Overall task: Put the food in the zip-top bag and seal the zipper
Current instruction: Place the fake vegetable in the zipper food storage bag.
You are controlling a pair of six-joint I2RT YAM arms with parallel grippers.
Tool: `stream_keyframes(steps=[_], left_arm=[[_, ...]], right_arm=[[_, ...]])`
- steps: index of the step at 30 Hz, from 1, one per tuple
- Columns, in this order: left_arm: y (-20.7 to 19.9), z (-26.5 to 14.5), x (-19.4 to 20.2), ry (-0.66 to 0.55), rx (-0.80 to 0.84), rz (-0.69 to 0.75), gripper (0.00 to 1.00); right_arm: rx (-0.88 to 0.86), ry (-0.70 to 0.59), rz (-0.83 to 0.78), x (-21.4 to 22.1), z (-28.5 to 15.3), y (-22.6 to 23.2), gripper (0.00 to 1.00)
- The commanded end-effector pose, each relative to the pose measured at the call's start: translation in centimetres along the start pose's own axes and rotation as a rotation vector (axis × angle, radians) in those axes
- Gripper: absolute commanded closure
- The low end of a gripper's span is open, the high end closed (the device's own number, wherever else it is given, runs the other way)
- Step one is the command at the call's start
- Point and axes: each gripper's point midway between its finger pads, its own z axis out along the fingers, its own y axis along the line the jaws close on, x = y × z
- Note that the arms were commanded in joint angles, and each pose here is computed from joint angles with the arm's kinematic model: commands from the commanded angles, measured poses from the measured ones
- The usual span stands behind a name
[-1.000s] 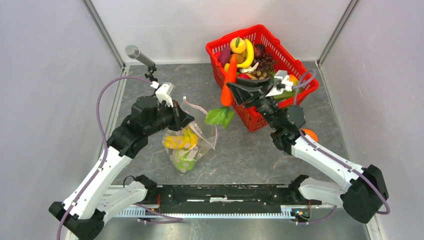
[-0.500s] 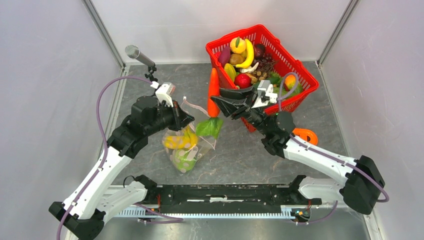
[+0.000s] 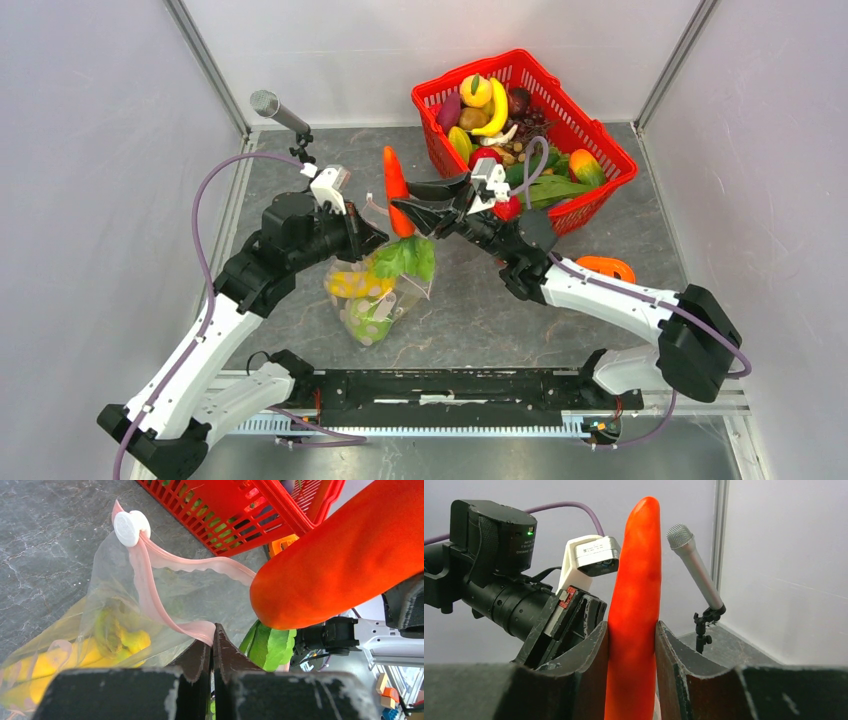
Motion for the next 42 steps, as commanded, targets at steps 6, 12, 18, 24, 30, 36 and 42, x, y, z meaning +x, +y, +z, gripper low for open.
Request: stream_keyframes(steps=[6, 12, 18, 24, 30, 36, 42], left_arm=[[-1.7, -1.7, -2.2, -0.099, 0.059, 0.003, 0.98], [-2.1, -1.6, -2.2, -0.087, 0.074, -0.002, 0.98], [-1.8, -1.8, -2.4, -0.1, 0.061, -0.001, 0.98], [-1.9, -1.9, -2.7, -0.122, 0.064, -0.009, 0.98], [-1.9, -1.9, -3.0, -0.135, 0.059, -0.014, 0.98], [-1.7, -1.7, -2.9, -0.134, 0.05, -0.015, 0.98], [-1.7, -1.5, -2.8, -0.124, 0.053, -0.015, 0.98]], right_arm=[[-0.01, 0.138, -0.18, 4.8, -3.5, -0.4, 1.0], [-0.056, 0.235, -0.27, 6.1, -4.6, -0.2, 1.0], [-0.082, 0.337, -0.259, 6.8, -5.0, 0.1, 0.99], [-0.025, 0.44, -0.207, 8.3, -5.8, -0.6, 0.93], [-0.012, 0.525, -0.179, 8.5, -5.5, -0.8, 0.58], [-0.063, 0.432, -0.181, 5.9, -4.9, 0.5, 0.42], [-0.06, 0.405, -0.158, 5.2, -3.5, 0.5, 0.38]])
